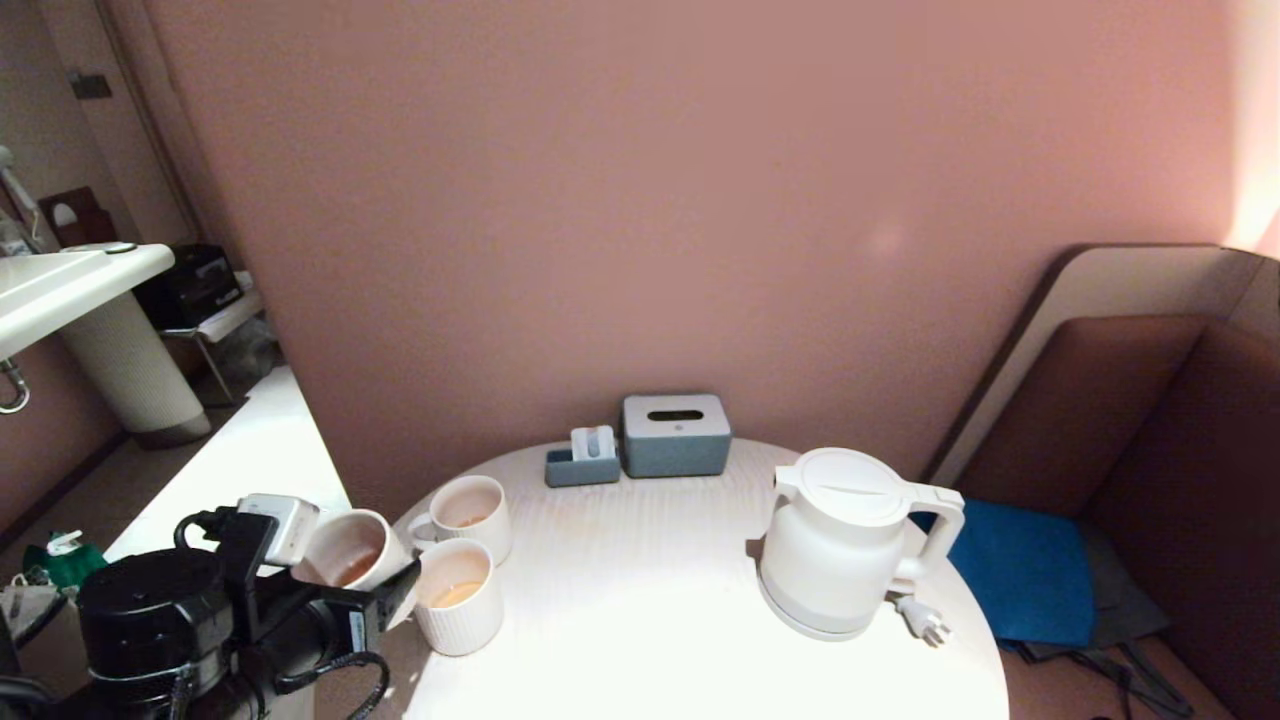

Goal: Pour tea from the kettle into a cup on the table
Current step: Pour water into another cup

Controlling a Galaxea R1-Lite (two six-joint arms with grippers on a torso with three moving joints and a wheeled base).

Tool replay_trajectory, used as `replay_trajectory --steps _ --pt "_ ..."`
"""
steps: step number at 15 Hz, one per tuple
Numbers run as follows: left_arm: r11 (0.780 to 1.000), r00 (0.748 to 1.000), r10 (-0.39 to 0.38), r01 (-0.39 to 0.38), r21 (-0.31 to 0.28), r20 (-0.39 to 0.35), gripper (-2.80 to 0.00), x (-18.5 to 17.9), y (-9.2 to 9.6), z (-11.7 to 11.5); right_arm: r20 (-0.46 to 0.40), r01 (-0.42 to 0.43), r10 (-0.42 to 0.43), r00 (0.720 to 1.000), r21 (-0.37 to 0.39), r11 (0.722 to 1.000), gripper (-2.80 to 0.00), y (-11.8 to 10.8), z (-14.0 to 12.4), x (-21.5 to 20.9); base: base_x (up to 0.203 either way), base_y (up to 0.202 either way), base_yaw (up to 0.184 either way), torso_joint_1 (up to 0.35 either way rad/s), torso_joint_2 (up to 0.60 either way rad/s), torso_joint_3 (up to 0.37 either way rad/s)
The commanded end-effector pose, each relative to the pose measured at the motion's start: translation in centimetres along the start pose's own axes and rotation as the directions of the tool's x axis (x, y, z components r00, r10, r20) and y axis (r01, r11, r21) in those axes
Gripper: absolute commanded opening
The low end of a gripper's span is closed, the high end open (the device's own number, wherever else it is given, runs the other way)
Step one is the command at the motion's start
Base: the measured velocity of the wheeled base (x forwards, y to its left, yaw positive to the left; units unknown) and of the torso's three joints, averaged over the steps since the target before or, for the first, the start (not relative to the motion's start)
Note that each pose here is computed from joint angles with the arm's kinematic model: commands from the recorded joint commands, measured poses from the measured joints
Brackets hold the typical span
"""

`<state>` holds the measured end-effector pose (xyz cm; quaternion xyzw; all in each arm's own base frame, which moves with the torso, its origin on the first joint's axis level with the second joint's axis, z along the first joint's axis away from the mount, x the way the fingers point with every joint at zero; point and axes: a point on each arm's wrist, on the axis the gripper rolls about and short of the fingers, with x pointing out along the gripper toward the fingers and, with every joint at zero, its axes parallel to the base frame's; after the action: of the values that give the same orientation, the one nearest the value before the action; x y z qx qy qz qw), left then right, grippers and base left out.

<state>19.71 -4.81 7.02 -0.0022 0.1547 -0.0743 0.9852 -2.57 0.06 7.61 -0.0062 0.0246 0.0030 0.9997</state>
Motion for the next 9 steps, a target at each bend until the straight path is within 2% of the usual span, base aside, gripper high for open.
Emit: replay_trajectory --steps 1,4,9 --pt "0.999 0.998 0.05 -0.049 -0.017 0.03 -2.8 0.4 2.2 0.4 -0.001 0.0 0.0 1.0 -0.001 1.0 -2.8 0.0 0.0 0.0 0.0 0.0 0.0 0.0 0.0 0.0" --pt "0.996 0.994 0.089 -0.089 0.005 0.065 -2.8 1.4 4.5 1.1 -0.001 0.0 0.0 1.0 -0.001 1.0 -2.8 0.0 0.0 0.0 0.0 0.0 0.0 0.0 0.0 0.0" --pt "0.992 0.991 0.093 -0.101 0.081 0.096 -2.8 4.2 5.1 2.6 -0.001 0.0 0.0 1.0 -0.001 1.0 -2.8 0.0 0.0 0.0 0.0 0.0 0.0 0.0 0.0 0.0"
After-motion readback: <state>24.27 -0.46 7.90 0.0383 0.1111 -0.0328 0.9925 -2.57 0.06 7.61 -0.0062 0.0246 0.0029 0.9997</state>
